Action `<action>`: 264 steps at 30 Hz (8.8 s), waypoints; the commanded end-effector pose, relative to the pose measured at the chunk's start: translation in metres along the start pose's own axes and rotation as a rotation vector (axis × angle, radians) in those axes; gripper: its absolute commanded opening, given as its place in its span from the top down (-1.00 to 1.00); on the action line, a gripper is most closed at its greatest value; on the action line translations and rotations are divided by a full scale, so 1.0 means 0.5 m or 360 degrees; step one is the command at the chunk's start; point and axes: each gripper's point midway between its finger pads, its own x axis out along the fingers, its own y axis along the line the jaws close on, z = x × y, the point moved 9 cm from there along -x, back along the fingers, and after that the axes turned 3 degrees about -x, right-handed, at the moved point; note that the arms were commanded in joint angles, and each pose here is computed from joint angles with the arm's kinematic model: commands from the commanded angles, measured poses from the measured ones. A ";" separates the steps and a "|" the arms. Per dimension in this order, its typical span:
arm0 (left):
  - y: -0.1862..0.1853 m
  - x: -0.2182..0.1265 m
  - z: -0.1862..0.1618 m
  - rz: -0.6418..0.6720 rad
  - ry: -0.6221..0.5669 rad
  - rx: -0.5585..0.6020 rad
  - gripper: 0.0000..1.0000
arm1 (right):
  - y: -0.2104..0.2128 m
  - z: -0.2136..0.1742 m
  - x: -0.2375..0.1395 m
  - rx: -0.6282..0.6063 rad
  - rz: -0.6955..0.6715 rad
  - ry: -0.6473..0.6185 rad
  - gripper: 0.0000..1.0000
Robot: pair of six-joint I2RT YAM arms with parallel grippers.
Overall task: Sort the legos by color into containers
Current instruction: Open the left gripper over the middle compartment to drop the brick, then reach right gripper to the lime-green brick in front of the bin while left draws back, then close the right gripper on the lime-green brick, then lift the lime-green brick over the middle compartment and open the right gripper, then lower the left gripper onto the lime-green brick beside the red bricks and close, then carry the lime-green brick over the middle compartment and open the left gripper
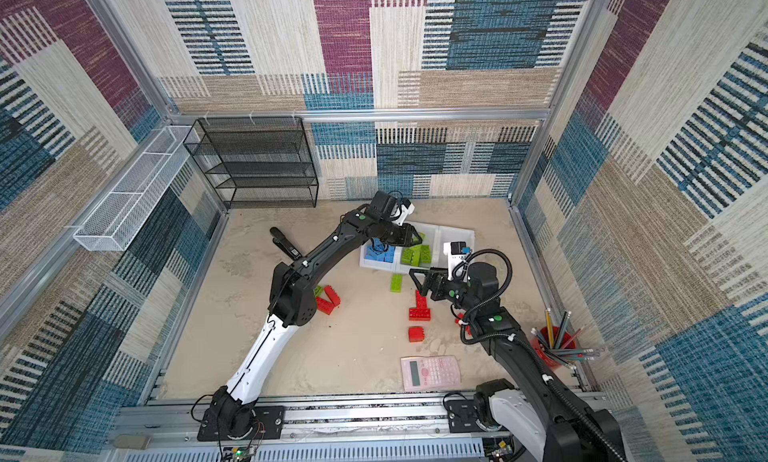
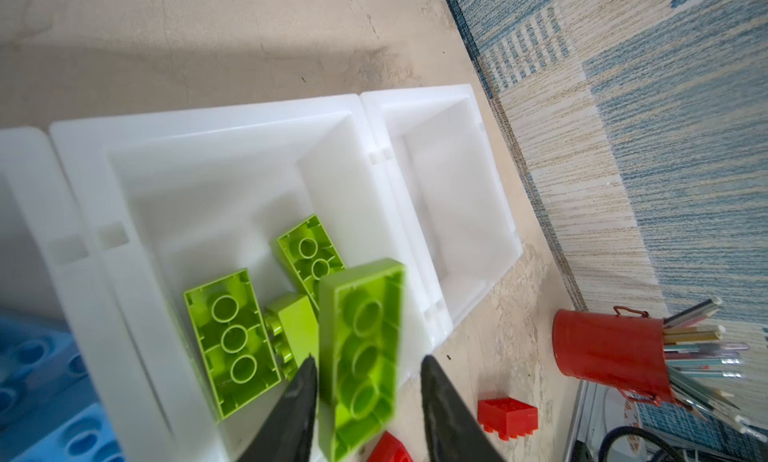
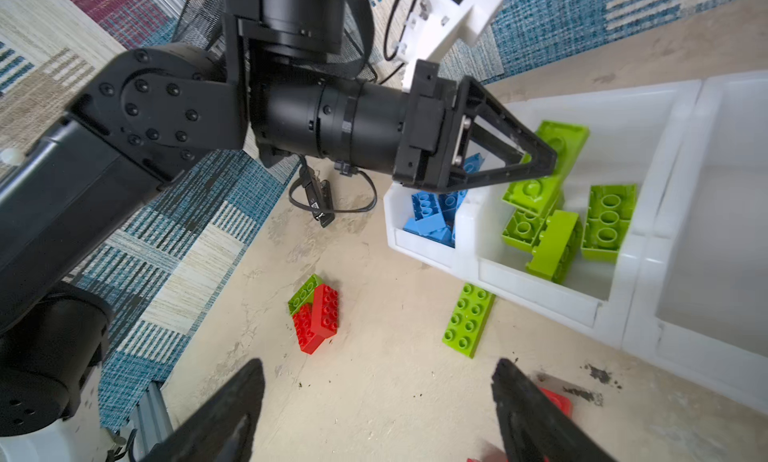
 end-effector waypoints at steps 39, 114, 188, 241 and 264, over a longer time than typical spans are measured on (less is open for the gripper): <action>-0.038 -0.562 -0.329 0.0917 -0.0286 0.0158 -0.44 | 0.028 -0.099 0.242 -0.0191 -0.0755 0.0549 -0.61; 0.000 -0.589 -0.434 0.0949 -0.0221 0.0220 -0.44 | 0.039 -0.108 0.342 -0.0315 -0.0848 0.0600 0.46; 0.251 -0.381 -0.347 0.1439 0.0697 -0.0122 -0.32 | -0.004 -0.030 0.163 -0.0081 -0.0100 0.0285 -0.30; 0.323 -0.350 -0.339 0.1361 0.0722 -0.0323 0.44 | -0.014 -0.043 0.176 -0.0079 -0.0100 0.0320 -0.24; 0.098 -0.451 -0.165 0.0793 0.0074 -0.0281 0.46 | 0.036 -0.005 0.086 -0.0115 -0.0070 0.0166 -0.46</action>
